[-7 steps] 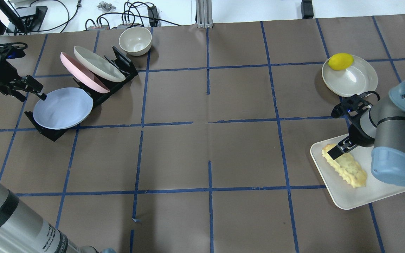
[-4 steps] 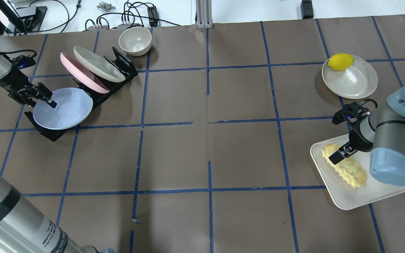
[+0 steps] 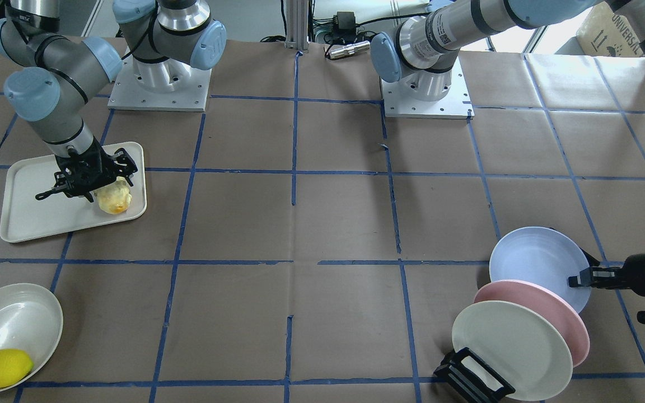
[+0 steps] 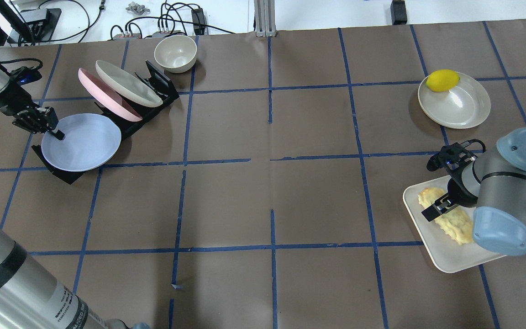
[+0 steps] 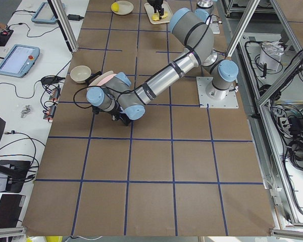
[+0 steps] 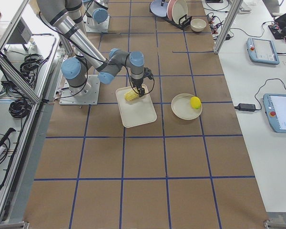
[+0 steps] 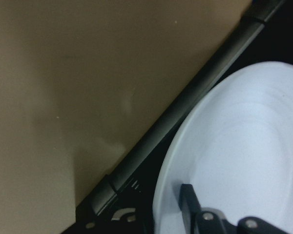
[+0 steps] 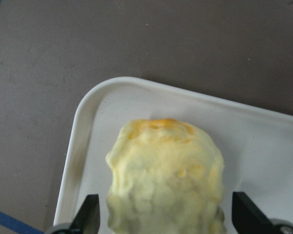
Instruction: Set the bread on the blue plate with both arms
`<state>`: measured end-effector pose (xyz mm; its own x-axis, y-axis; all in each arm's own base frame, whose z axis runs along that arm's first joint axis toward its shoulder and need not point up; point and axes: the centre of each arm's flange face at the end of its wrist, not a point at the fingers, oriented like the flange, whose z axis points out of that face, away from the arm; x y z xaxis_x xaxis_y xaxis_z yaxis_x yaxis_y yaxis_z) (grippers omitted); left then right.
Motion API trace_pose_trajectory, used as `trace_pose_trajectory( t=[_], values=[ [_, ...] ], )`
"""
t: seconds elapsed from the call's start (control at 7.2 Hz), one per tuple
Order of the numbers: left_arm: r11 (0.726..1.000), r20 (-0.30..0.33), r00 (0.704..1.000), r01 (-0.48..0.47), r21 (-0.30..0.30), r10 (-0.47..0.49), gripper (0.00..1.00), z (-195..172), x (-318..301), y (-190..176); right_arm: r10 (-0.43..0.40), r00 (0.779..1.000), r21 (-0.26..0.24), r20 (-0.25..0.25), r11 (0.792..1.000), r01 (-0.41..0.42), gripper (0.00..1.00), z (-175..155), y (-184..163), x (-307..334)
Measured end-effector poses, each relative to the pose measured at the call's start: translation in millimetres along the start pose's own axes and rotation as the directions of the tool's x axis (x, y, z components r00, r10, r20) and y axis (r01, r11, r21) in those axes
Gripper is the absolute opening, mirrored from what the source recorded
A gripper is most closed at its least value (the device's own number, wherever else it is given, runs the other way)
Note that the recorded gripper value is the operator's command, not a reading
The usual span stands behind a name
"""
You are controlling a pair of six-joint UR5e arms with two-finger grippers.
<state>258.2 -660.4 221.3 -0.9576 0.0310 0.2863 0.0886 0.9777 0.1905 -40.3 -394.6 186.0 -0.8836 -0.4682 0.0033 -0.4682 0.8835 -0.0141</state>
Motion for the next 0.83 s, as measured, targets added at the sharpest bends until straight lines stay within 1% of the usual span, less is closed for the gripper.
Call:
trace_pose_trajectory(
  t=[0.14, 0.42, 0.69, 0.83],
  values=[
    [1.000, -0.004, 1.000, 0.001, -0.007, -0.001, 0.08, -8.9, 0.4, -0.7, 0.039, 0.999, -0.003, -0.003, 0.999, -0.039, 0.05, -0.5, 0.4, -0.4],
    [1.000, -0.013, 1.000, 0.002, -0.021, -0.002, 0.07, -17.5, 2.4, 2.9, 0.124, 0.992, -0.015, -0.008, 0.992, -0.124, 0.05, -10.7, -2.0, 2.1],
    [1.000, -0.009, 1.000, 0.005, -0.017, -0.005, 0.04, -41.8, 10.9, 18.0, 0.197, 0.980, -0.032, -0.014, 0.980, -0.197, 0.05, -43.9, -13.7, 10.0],
    [1.000, -0.007, 1.000, 0.005, -0.016, -0.005, 0.03, -58.8, 21.1, 30.0, 0.212, 0.977, -0.043, -0.009, 0.976, -0.213, 0.05, -64.0, -24.0, 10.0]
  ],
)
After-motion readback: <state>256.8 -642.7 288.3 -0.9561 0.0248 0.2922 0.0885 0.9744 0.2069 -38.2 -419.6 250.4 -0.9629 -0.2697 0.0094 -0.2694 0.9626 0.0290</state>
